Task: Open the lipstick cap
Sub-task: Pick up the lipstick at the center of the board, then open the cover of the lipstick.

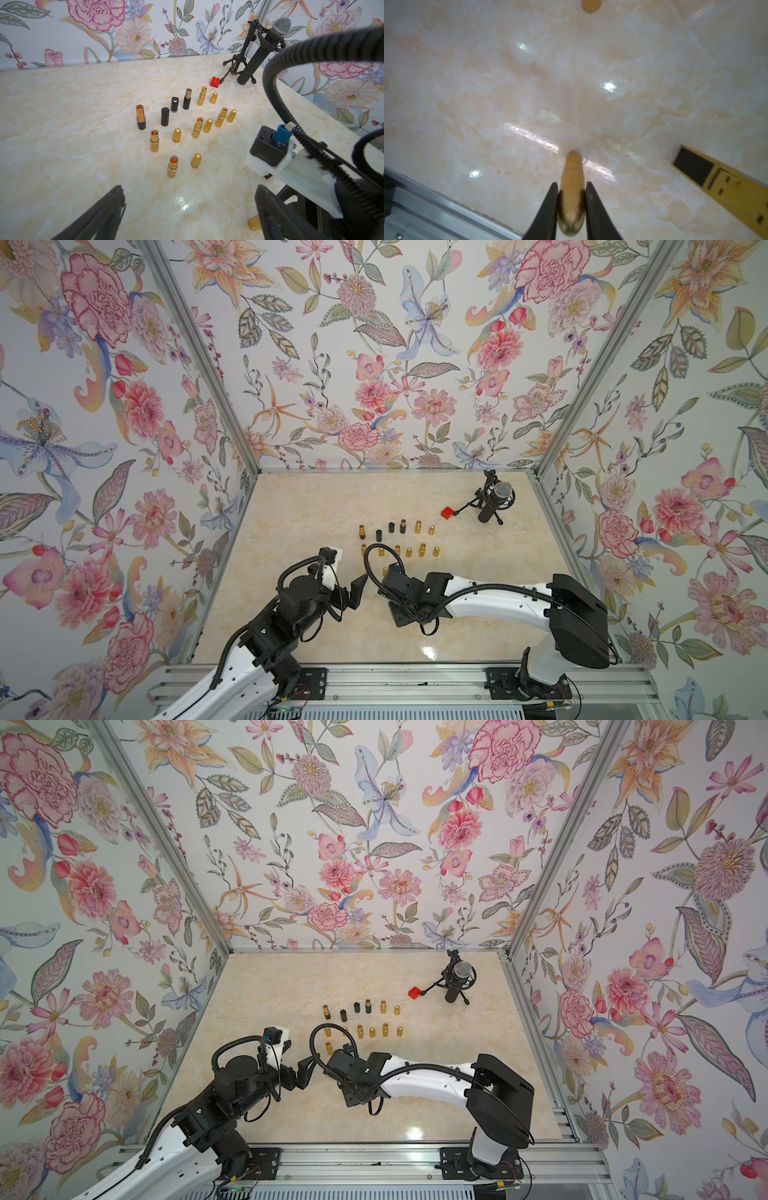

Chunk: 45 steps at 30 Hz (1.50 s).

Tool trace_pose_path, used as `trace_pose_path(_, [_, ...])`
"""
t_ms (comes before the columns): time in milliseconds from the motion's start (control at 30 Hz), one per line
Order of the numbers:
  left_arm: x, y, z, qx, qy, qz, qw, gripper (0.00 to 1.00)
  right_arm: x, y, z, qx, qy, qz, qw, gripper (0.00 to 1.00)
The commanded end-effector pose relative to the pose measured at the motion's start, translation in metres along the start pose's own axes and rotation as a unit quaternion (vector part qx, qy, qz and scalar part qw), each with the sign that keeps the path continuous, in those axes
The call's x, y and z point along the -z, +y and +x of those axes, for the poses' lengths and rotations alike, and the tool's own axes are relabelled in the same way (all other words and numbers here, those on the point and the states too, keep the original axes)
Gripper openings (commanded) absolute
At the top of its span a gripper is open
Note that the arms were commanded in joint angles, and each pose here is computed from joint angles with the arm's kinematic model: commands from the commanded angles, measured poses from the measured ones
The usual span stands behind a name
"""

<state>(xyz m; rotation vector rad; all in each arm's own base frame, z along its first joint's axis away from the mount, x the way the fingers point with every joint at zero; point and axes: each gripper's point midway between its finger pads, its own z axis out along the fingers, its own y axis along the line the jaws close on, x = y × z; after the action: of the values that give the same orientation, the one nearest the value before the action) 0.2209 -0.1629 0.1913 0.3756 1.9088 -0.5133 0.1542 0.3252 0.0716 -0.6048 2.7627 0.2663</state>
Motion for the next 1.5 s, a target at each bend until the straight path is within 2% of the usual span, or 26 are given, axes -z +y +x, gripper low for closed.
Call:
trace_pose_path(0, [0.003, -0.004, -0.023, -0.006, -0.035, 0.002, 0.999, 0.99, 0.026, 0.004, -0.015, -0.024, -0.021, -0.036, 0.999, 0.25])
trace_pose_path(100, [-0.003, -0.007, -0.03, -0.008, -0.051, 0.01, 0.999, 0.99, 0.039, 0.0, -0.024, -0.027, -0.028, -0.056, 0.998, 0.25])
trace_pose_path(200, [-0.015, -0.016, -0.028, -0.027, -0.045, 0.029, 0.998, 0.99, 0.049, -0.006, -0.032, -0.037, -0.028, -0.079, 0.996, 0.25])
trace_pose_path(300, [-0.026, -0.033, -0.025, -0.058, -0.043, 0.071, 0.995, 0.96, 0.063, -0.013, -0.043, -0.046, -0.035, -0.105, 0.993, 0.25])
trace_pose_path(500, [-0.026, -0.075, -0.006, -0.123, -0.076, 0.172, 0.974, 0.94, 0.085, -0.026, -0.058, -0.056, -0.033, -0.158, 0.985, 0.25])
trace_pose_path(733, [-0.04, -0.107, 0.019, -0.182, -0.043, 0.239, 0.953, 0.87, 0.101, -0.039, -0.069, -0.064, -0.038, -0.192, 0.979, 0.25])
trace_pose_path(900, [-0.052, -0.127, 0.024, -0.201, -0.036, 0.282, 0.937, 0.79, 0.108, -0.04, -0.071, -0.065, -0.039, -0.201, 0.977, 0.25])
trace_pose_path(967, [-0.059, -0.132, 0.025, -0.207, -0.032, 0.287, 0.935, 0.72, 0.109, -0.039, -0.07, -0.065, -0.036, -0.205, 0.976, 0.25])
trace_pose_path(1467, [-0.079, -0.14, 0.026, -0.196, -0.034, 0.296, 0.934, 0.39, 0.117, -0.039, -0.074, -0.068, -0.046, -0.211, 0.974, 0.24])
